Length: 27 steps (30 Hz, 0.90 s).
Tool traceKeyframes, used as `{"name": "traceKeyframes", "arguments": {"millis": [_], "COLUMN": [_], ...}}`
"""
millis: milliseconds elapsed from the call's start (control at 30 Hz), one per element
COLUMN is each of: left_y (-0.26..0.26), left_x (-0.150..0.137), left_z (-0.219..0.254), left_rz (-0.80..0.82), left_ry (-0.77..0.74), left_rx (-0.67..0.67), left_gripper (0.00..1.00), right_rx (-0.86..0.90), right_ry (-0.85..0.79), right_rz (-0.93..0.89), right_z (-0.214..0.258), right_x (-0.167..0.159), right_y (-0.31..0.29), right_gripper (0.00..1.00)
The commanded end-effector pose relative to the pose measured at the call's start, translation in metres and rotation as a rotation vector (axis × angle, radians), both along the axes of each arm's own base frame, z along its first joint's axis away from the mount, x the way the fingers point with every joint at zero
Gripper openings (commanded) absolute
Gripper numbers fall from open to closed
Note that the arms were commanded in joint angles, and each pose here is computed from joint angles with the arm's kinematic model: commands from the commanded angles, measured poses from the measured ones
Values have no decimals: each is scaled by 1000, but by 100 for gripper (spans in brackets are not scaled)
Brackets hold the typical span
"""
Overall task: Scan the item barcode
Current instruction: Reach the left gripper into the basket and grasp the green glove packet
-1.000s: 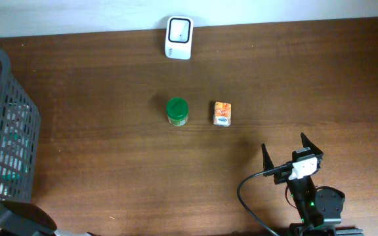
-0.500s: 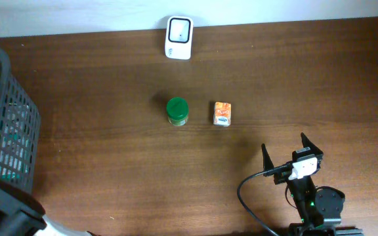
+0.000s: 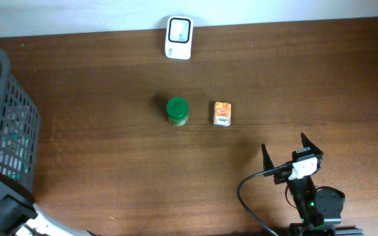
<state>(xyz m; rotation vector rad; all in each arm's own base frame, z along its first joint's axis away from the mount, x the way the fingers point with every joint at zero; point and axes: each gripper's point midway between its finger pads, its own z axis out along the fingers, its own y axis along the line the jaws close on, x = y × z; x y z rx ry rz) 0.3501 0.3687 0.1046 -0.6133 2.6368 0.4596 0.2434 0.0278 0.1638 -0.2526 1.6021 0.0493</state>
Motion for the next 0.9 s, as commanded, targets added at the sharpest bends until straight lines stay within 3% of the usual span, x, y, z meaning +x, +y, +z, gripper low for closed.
{"name": "traceKeyframes", "arguments": {"millis": [0,300,400,667,733,767,867], "left_y": [7,8,2,-18,-21,-22,-22], "left_x": [0,-2,-6,-3,-2,-3,-3], "left_z": [-9,-37,-53,-60,-60,-60,-52], "left_rz": [-51,-52,-56,-97,-99,-99,-52], "left_ry": [30,67,95,70,65,68,44], "left_rx": [25,-13,-55,-154,-170,-174,-180], "left_gripper": [82,82,78,45,26,3,0], "right_rx": [4,4,4,4,4,4,4], "right_ry": [3,3,3,3,3,3,3], "right_rz": [15,15,15,15,15,15,15], "right_z": [-2,-2,-2,-2,-2,-2,-2], "right_x": [-1,-1,-1,-1,-1,-1,-1], "right_y": [3,3,3,3,3,3,3], "right_gripper": [98,98,98,98,98,98,98]}}
